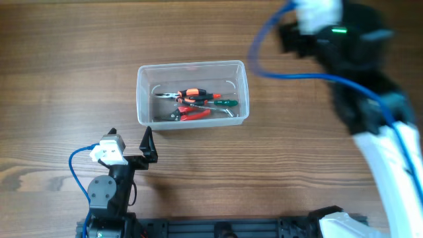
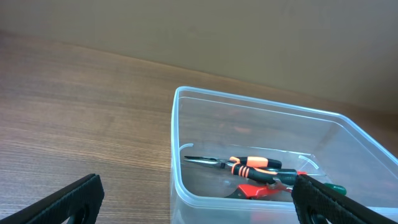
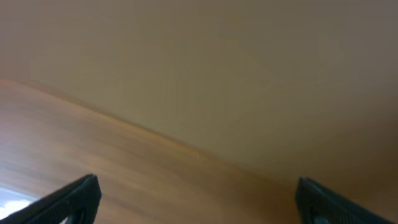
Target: Pack container
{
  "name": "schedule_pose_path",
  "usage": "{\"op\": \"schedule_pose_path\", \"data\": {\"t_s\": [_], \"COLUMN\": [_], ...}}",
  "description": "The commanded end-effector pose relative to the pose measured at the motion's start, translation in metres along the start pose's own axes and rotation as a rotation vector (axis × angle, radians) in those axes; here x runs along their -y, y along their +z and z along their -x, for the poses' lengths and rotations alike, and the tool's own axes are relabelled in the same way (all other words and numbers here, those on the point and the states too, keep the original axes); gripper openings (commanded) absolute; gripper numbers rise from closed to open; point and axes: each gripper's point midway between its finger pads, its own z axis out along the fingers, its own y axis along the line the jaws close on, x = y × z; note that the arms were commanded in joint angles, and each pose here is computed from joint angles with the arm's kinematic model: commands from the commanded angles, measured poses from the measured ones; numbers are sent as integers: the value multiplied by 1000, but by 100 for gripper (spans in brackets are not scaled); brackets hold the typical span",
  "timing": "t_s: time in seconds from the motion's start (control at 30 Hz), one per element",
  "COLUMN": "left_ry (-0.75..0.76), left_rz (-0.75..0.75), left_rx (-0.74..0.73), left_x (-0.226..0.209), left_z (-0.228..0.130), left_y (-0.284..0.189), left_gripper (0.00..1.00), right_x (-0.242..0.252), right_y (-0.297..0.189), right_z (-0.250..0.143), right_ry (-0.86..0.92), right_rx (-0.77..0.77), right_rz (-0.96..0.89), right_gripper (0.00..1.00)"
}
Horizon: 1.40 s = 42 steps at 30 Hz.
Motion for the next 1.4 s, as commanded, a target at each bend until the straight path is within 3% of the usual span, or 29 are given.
{"op": "schedule_pose_path", "data": {"t_s": [0.0,0.13,0.33,0.57,0.97,1.07,1.2,1.23,1.37], "left_ry": [-10,-10,-10,-10,-10,-10,-10,-10,-10], "left_rz": [9,9,9,9,9,9,9,9,9], "left_rx": [-1,-1,-2,-1,-1,-1,-1,-2,-1], "left_x": [-2,-2,-2,-2,-2,-2,-2,-2,-2], "left_z": [-1,-1,-2,-1,-1,-1,-1,-2,-1], "left_y": [0,0,0,0,0,0,0,0,0], "left_gripper": [100,100,100,100,100,100,100,100,100], "right_x": [65,83,70,37,35,46,62,72,87], "right_y": [6,4,27,38,38,35,15,-2,-56], "right_z": [-78,-148,-186,-182,-181,-190,-167,-135,-70], "right_ry": [315,495,564,687,725,691,571,488,288], "right_rx": [-243,-461,-586,-592,-593,-616,-533,-406,-122], "right_rz": [-224,-224,-113,62,61,-13,-54,-59,-105], "right_gripper": [100,100,100,100,100,100,100,100,100]}}
